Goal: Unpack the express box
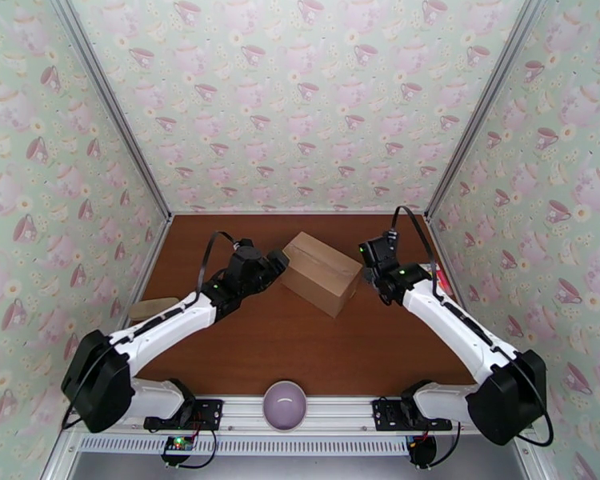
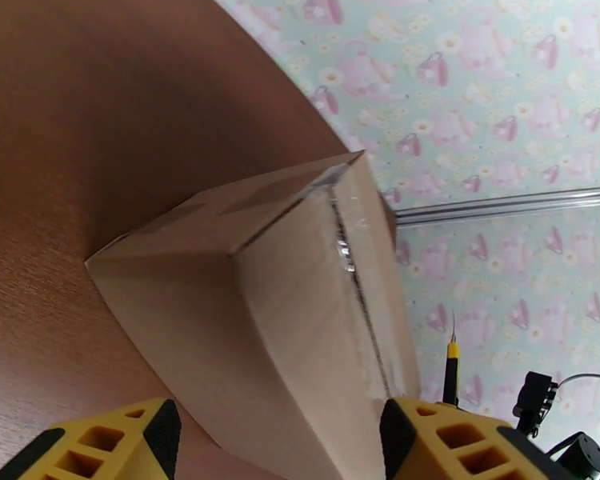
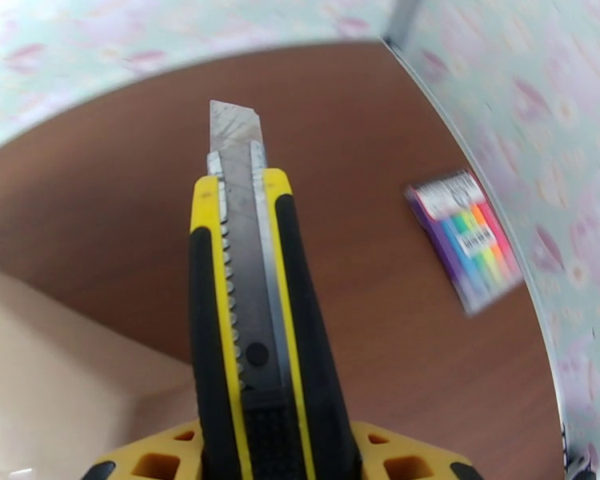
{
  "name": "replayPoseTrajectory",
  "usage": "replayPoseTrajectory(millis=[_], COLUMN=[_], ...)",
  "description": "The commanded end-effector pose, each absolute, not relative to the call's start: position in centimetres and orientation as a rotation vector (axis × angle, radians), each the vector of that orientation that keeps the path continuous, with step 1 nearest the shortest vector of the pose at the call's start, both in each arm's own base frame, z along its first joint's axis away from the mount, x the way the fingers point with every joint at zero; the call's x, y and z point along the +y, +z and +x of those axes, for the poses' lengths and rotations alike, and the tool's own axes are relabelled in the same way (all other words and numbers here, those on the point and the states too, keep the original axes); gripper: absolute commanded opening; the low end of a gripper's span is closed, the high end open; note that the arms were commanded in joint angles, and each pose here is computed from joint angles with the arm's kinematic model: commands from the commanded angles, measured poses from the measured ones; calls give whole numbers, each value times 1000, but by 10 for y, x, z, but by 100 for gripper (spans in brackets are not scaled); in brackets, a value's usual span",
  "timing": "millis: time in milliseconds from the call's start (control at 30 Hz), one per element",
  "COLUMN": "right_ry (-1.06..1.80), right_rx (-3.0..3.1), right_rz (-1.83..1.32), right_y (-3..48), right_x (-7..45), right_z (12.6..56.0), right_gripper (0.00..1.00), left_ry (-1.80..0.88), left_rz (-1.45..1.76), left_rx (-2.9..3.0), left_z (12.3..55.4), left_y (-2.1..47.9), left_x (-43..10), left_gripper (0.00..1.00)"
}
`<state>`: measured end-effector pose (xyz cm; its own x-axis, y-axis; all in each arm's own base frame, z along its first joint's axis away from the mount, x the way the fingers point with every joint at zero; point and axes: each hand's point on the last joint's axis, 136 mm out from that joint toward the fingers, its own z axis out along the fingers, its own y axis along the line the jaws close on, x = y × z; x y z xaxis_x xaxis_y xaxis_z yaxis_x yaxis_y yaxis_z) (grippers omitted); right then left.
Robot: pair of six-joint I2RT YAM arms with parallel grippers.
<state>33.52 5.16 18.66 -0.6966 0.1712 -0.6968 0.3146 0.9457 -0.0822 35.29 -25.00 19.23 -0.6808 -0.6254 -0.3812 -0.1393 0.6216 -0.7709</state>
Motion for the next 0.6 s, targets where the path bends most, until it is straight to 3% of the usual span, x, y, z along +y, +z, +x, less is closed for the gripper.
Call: replayPoseTrajectory(millis=[0, 567], right_ry=[-209, -82], right_rx=[2288, 2315], right_rz=[425, 354], right_y=[188, 159], right_x=[45, 75], right_z=[355, 401], right_gripper=[0, 0], left_ry=[-903, -811], left_rz=[-583, -632], left_rx=[2195, 2157], left_z=[362, 391], left_y=[186, 177], left_x=[-245, -223], left_gripper=[72, 71])
